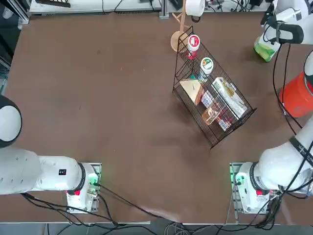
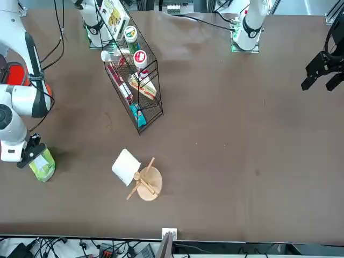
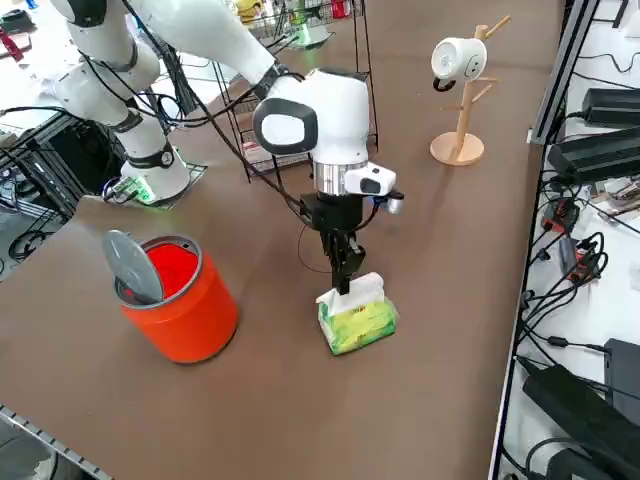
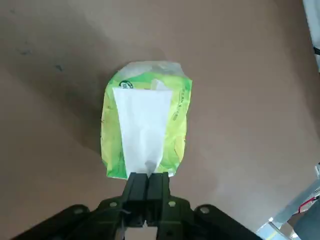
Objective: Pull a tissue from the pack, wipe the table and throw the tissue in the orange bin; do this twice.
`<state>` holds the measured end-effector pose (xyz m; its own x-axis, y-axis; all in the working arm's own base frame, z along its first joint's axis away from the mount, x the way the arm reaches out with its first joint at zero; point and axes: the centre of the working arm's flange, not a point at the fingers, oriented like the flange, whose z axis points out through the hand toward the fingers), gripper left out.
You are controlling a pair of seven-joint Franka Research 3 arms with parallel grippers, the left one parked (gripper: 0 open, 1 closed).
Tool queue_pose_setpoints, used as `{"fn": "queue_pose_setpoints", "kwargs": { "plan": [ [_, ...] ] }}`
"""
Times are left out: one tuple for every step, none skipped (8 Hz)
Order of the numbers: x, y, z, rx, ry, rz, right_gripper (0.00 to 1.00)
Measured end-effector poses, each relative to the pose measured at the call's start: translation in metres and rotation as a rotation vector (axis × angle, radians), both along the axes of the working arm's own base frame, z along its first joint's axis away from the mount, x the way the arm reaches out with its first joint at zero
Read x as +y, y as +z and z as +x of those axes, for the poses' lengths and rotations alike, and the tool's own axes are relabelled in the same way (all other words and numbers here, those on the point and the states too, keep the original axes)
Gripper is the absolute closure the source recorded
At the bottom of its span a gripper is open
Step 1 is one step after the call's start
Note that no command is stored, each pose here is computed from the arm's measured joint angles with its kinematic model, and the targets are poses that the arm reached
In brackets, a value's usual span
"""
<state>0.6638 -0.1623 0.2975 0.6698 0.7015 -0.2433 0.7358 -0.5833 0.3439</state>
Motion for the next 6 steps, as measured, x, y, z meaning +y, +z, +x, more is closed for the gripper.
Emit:
{"fn": "queue_pose_setpoints", "kwargs": {
  "plan": [
    [0.001, 0.007, 0.001, 0.000, -0.004, -0.003, 0.99],
    [0.003, 0.014, 0.001, 0.004, -0.015, 0.001, 0.99],
    [0.006, 0.023, 0.002, 0.004, -0.035, 0.019, 0.99],
    [0.009, 0.034, 0.001, 0.000, -0.058, 0.041, 0.99],
    [0.011, 0.043, 0.000, -0.004, -0.079, 0.061, 0.99],
    [0.012, 0.052, -0.001, -0.007, -0.100, 0.082, 0.99]
  ]
}}
